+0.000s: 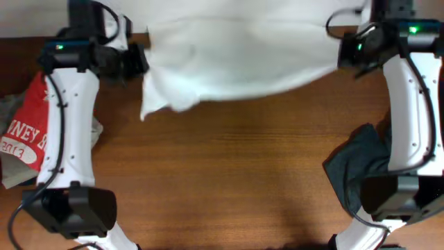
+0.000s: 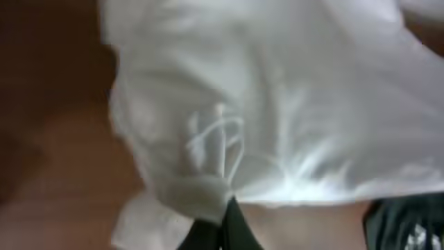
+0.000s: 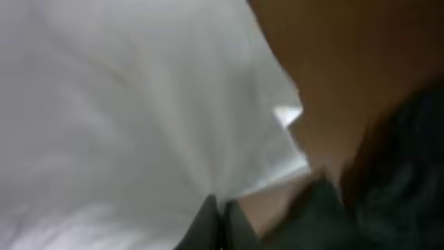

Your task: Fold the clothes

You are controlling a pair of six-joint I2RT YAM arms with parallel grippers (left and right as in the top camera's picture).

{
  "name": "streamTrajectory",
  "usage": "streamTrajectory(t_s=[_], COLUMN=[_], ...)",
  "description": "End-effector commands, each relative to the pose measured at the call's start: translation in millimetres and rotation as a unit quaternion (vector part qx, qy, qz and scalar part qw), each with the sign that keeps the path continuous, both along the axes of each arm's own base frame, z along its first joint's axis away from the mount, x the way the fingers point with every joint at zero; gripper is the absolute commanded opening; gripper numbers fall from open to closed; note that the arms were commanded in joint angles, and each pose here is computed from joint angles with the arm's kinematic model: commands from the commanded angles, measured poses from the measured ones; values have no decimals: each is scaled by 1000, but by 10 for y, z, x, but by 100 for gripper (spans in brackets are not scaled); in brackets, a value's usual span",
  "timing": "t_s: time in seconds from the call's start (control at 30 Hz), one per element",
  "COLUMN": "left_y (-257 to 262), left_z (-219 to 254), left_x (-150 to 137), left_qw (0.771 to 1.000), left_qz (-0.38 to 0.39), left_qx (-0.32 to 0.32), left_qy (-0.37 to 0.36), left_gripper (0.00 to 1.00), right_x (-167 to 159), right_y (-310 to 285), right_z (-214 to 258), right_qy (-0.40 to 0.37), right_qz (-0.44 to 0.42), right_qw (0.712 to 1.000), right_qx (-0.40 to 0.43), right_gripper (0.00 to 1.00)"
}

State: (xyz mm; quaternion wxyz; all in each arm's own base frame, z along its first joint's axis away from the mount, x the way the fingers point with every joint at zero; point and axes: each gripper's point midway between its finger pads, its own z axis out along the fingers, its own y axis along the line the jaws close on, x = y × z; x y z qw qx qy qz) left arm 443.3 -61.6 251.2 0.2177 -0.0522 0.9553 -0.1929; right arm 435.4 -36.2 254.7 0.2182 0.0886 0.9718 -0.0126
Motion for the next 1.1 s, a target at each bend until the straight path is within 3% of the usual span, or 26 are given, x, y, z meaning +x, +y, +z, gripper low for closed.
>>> streamTrajectory(t_s=[0.0,0.07,0.13,0.2,0.3,0.43,0.53,0.63,0.73,0.83,0.97,1.0,1.03,1.07], left_y=[-63,10,54,132,306,384,351,263,202,209,206,199,201,206], left_z=[-760,-1260,-1626,-1891,-2005,-1798,-1503,-1495,-1364,-1326,-1633,-1664,-1672,-1684], left_x=[-375,-751,-1104,-1414,-1660,-1872,-1934,-1534,-735,-183,212,301,340,326], left_qw=[988,966,946,928,911,914,933,964,995,999,998,998,998,998], left_qz=[-49,-53,-55,-51,-39,-32,-29,-23,1,30,50,51,51,51], left_qx=[54,83,85,85,102,96,93,61,7,-4,-16,-18,-18,-17], left_qy=[139,238,307,359,398,394,346,260,100,9,-18,-31,-37,-34], left_gripper=[0,0,0,0,0,0,0,0,0,0,0,7,42,74], right_x=[-333,-598,-770,-1033,-1287,-1650,-1628,-1260,-515,58,407,472,501,476], right_y=[-46,-27,-17,-2,-102,-391,-411,-397,-314,-353,-330,-285,-228,-213], right_z=[-592,-899,-1080,-1338,-1608,-1748,-1636,-1723,-1731,-1582,-1464,-1455,-1455,-1476], right_qy=[155,257,303,363,402,404,370,297,148,27,-44,-54,-58,-50], right_qz=[-4,-3,-8,-8,-33,-90,-95,-90,-71,-52,-34,-27,-21,-17], right_qw=[988,966,953,932,915,909,923,949,981,992,994,994,994,995], right_qx=[-5,3,7,12,22,46,44,52,103,108,95,94,93,88], right_gripper=[4,4,4,4,4,4,4,4,4,4,6,18,53,77])
